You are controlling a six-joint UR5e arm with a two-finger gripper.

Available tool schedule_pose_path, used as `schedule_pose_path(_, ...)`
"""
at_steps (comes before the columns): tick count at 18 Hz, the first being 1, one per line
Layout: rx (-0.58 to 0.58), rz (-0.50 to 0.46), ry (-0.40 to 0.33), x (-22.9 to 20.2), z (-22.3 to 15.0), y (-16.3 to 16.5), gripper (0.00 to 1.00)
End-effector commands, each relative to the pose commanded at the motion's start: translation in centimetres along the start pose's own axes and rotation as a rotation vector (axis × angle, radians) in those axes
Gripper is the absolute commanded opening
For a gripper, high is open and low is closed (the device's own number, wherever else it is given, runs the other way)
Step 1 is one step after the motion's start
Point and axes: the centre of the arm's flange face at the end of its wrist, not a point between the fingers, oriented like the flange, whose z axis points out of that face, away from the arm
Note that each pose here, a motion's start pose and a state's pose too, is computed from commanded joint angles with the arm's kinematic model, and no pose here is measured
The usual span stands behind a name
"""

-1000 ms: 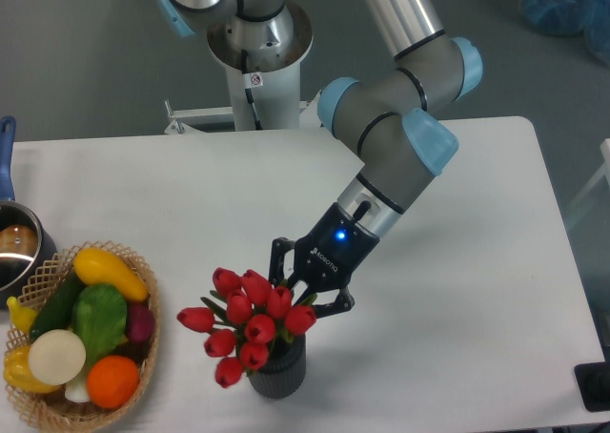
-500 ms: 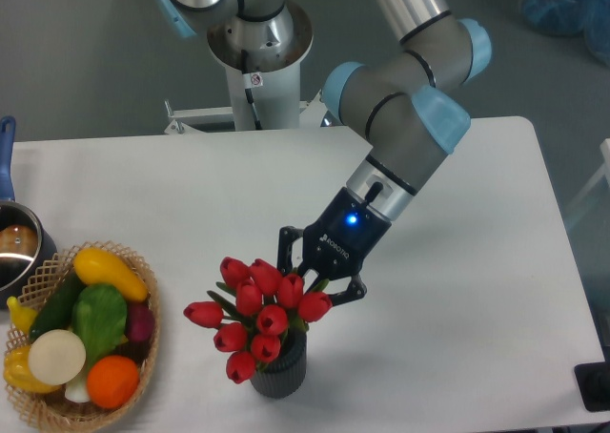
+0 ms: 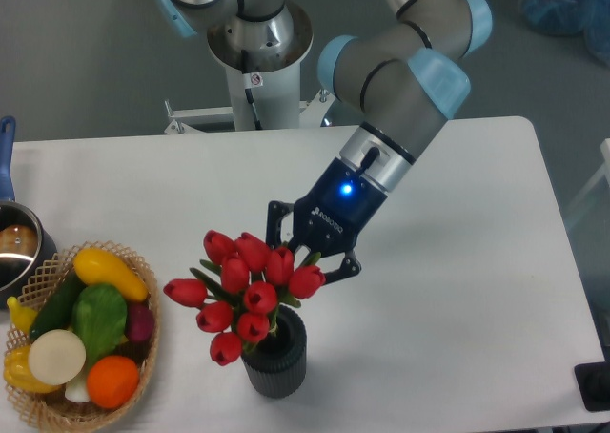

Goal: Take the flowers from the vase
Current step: 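Lift the gripped tulips straight up out of the black vase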

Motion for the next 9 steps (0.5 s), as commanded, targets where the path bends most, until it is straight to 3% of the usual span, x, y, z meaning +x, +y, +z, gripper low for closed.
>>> schedule_pose_path(9, 0.042, 0.002, -0.011, 0.2, -1.5, -3.4, 0.03)
